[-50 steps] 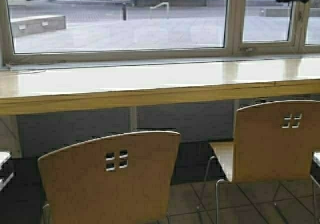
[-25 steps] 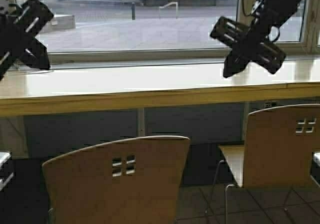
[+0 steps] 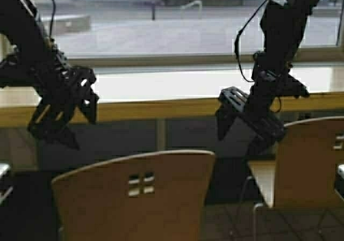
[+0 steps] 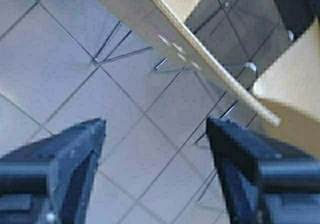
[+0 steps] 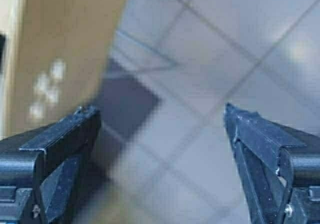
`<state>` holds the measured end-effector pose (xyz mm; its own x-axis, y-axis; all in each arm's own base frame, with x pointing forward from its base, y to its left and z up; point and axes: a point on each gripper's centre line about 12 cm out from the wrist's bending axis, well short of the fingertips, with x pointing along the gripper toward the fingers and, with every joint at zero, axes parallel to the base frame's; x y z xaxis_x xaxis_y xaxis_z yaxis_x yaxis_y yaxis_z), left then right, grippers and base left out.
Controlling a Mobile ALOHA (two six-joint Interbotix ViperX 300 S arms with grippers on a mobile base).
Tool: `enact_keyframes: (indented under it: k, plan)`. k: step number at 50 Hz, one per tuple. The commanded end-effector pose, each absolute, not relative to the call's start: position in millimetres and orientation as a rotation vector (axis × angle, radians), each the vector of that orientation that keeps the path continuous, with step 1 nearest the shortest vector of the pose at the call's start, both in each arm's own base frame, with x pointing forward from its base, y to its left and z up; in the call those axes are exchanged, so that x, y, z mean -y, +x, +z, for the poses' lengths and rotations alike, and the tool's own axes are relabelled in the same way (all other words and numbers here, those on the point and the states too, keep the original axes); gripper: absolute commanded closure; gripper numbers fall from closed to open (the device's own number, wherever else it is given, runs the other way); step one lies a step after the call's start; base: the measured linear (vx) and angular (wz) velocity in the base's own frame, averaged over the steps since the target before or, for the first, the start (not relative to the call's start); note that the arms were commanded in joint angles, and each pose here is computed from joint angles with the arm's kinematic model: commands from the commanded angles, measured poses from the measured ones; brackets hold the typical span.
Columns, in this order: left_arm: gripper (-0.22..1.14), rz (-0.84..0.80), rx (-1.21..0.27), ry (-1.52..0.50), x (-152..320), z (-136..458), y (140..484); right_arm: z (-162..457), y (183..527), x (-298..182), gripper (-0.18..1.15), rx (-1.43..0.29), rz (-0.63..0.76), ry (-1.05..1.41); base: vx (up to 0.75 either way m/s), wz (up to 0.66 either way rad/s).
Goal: Push the chairs under the table
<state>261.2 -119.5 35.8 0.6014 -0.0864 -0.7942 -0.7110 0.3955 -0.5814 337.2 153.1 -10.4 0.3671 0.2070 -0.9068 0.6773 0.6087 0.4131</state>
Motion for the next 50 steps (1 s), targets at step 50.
enact_keyframes:
  k: [50]
  plan:
    - [-0.02,0.722,-0.844,-1.331,178.3,-62.2,344.8,-55.3,420.3,-185.2,-0.06,-1.124,-0.424,1.148,0.04,0.07]
